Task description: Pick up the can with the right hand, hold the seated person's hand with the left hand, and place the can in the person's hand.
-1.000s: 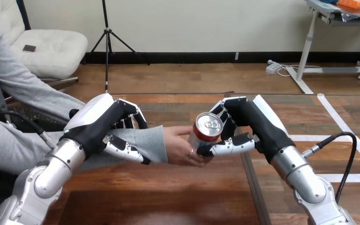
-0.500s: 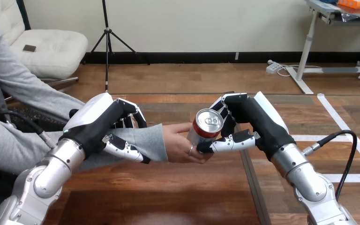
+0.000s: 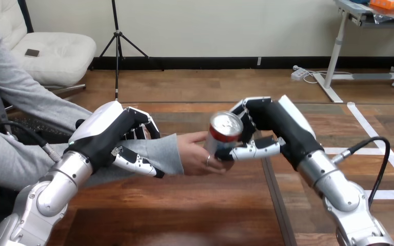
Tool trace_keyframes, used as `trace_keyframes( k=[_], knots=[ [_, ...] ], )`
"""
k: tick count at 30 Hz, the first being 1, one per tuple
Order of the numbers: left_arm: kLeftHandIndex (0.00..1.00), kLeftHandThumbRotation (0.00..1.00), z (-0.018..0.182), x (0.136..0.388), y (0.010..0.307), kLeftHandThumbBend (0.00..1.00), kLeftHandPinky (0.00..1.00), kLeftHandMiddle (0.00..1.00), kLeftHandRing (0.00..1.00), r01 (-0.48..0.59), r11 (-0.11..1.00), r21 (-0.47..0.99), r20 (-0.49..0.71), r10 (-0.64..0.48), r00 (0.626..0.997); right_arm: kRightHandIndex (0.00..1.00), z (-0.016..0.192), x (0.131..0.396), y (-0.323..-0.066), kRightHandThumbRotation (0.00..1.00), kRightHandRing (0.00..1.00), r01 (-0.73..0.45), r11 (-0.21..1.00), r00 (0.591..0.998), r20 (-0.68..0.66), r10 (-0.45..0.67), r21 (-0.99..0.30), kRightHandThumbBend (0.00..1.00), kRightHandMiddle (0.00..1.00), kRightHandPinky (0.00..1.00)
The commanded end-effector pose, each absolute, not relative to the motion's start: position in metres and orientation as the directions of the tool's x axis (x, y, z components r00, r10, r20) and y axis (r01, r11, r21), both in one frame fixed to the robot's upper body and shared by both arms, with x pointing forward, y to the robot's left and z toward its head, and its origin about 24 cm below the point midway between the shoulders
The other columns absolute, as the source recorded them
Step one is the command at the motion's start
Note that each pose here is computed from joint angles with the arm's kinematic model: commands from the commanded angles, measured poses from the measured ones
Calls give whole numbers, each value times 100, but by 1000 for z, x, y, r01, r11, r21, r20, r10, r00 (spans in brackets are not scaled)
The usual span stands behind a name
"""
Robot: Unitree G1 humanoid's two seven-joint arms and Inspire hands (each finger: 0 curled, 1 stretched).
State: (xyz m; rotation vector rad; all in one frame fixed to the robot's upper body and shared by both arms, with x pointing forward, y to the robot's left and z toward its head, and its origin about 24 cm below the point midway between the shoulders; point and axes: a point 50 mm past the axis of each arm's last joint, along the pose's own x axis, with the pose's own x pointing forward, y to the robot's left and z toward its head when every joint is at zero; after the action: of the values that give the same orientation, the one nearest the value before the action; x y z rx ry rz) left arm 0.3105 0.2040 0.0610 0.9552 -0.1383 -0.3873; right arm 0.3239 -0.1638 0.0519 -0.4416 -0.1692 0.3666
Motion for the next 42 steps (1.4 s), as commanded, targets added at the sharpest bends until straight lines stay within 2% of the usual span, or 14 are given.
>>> trace_keyframes(
  k=[1,13,28,42],
  knots=[
    [44,0,77,318,190,78,19,31,24,217,558,801,38,-409,912,54,98,337,-150,30,47,-269,856,880,248,405,-441,98,51,42],
    [44,0,77,317,191,77,21,33,26,221,557,800,31,-406,913,59,99,336,-153,62,54,-253,857,885,250,392,-449,100,56,48],
    [44,0,76,316,193,77,22,33,26,223,554,802,27,-406,913,60,100,335,-156,82,53,-233,844,882,261,393,-483,98,57,48],
    [44,0,75,316,195,77,21,32,25,224,551,804,26,-409,912,64,99,335,-159,93,57,-230,826,880,253,403,-514,100,61,50]
  ],
)
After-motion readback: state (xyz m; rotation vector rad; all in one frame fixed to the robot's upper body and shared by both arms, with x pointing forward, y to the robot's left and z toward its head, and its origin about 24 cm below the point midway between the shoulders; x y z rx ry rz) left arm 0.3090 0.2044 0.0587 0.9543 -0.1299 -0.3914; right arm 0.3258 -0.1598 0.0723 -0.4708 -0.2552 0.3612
